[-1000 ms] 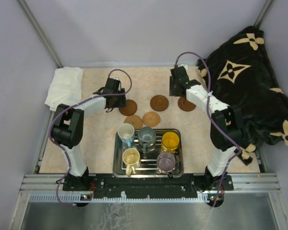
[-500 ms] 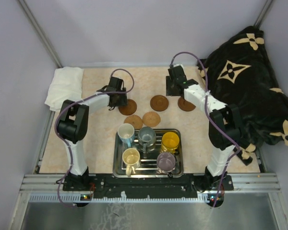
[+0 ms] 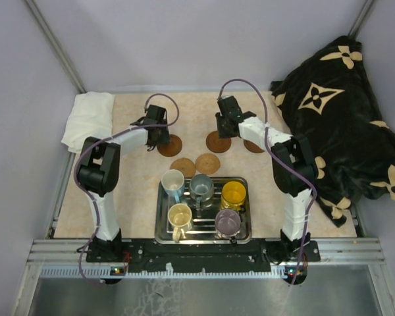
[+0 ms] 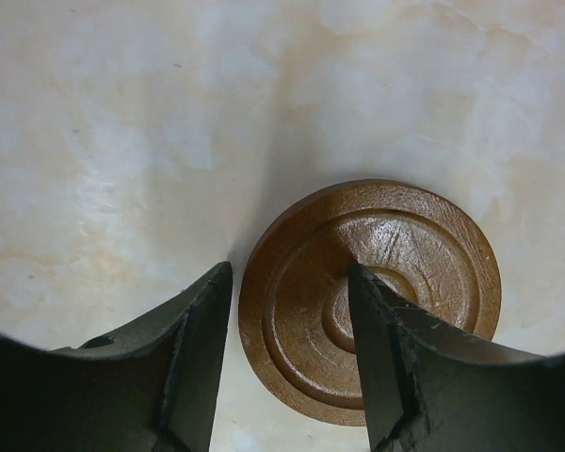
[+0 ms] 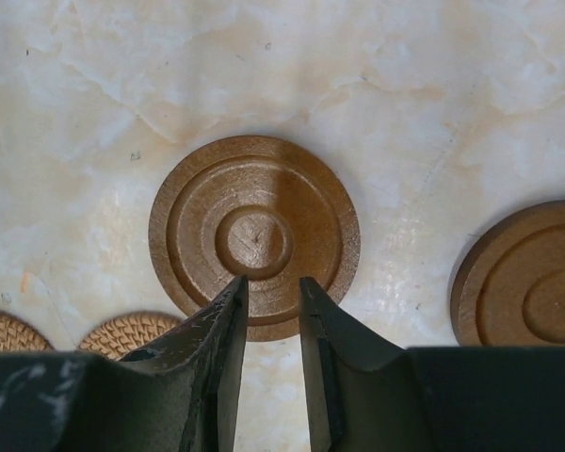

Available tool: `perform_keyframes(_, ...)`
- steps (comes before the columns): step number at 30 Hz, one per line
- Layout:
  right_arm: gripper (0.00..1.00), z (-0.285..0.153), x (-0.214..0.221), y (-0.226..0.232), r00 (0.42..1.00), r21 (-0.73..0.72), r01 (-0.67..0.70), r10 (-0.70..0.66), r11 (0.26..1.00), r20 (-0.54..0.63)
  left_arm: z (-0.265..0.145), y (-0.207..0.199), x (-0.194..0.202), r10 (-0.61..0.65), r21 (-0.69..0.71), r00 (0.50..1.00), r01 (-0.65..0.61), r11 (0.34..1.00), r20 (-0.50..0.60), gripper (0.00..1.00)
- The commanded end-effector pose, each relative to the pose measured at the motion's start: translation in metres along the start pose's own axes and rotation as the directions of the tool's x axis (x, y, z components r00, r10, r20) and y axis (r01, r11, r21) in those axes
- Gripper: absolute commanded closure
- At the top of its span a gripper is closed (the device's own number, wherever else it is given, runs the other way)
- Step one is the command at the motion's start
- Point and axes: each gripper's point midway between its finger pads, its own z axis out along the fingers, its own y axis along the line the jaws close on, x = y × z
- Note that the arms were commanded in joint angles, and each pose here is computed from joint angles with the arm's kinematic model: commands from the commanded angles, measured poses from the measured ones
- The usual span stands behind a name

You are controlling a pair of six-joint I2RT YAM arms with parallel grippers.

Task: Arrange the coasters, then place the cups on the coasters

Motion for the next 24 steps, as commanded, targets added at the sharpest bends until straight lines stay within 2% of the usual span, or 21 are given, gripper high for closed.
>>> perform_keyframes(1, 0.71, -0.002, -0.02, 0.019, 0.999, -0.052, 0.022, -0.02, 0.998, 0.045, 0.008, 0.061, 0.034, -0.047, -0.161, 0.99, 0.026, 0.987, -0.13, 0.41)
perform_keyframes(14, 0.73, 0.027, 0.018, 0.017, 0.997, -0.025, 0.04, -0.042, 0.999, -0.061, 0.003, 0.091, 0.02, -0.124, -0.175, 0.987, 0.105, 0.979, -0.103, 0.38)
perform_keyframes(24, 0.74, 0.034, 0.043, -0.01, 0.992, 0.111, 0.053, -0.039, 0.992, -0.122, 0.005, 0.089, 0.025, -0.121, -0.163, 0.985, 0.101, 0.981, -0.123, 0.37)
